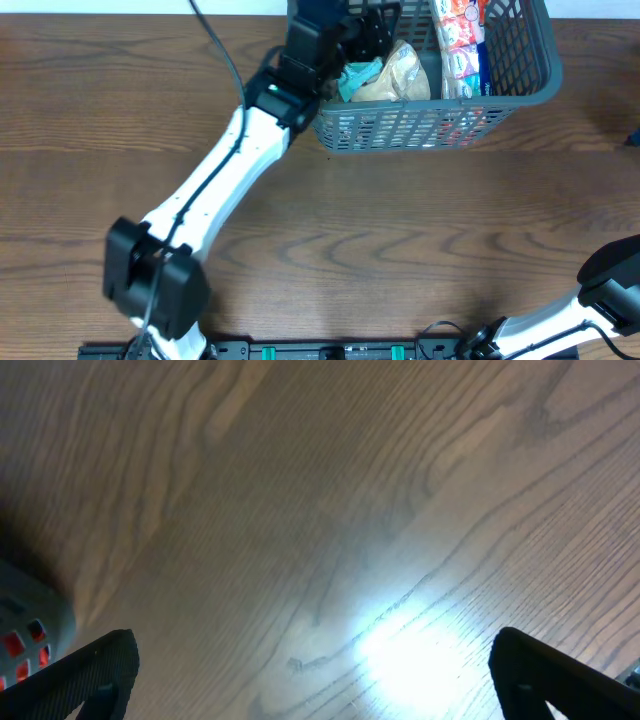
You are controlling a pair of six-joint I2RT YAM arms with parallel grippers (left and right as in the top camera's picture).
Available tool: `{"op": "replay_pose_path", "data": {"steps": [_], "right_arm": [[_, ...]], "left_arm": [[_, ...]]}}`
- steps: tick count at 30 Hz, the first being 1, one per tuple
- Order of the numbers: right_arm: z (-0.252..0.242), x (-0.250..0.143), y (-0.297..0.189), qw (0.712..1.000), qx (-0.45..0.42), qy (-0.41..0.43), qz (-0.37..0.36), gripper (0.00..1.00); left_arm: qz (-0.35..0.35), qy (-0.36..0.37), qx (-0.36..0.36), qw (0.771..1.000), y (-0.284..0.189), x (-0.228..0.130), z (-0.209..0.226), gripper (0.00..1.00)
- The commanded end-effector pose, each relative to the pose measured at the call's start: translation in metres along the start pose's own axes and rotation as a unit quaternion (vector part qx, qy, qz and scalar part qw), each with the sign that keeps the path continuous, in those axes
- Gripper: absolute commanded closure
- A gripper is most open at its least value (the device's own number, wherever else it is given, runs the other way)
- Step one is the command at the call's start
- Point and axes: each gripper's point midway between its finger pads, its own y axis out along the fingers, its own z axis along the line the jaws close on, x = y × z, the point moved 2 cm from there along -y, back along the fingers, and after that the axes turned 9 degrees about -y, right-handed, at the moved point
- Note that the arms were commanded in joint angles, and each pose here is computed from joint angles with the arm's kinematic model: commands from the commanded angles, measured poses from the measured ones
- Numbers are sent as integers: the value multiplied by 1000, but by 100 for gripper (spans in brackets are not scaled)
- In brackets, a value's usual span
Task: Pack container
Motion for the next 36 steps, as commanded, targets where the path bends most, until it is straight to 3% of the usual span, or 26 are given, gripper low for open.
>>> {"op": "replay_pose_path", "data": {"steps": [1, 5, 11, 15, 17, 22, 28, 36], "right_arm": [[-2, -1, 2, 1000, 1, 8, 4, 1], [3, -4, 1, 1000, 17, 3, 9, 1], [46, -12, -10, 982, 166, -94, 9, 1], [52, -23, -20, 977, 186, -106, 18, 1], [53, -27, -29, 976, 191, -106, 15, 1], [70, -40, -86, 954, 247, -162, -58, 1], [71, -71, -167, 937, 233, -197, -169, 1], [77, -136, -245, 905, 243, -224, -268, 1]], "left_arm": [[-77, 55, -10, 995, -58, 63, -30, 19], [-109, 96, 36, 989, -105, 87, -32, 15], [-141, 130, 118, 974, -179, 108, -24, 7], [-144, 130, 166, 967, -217, 110, -13, 0], [-144, 131, 186, 963, -232, 109, -8, 1], [-158, 131, 230, 951, -265, 113, 3, 1], [-183, 130, 272, 936, -295, 119, 12, 1], [-144, 142, 298, 933, -301, 104, 25, 1]]}}
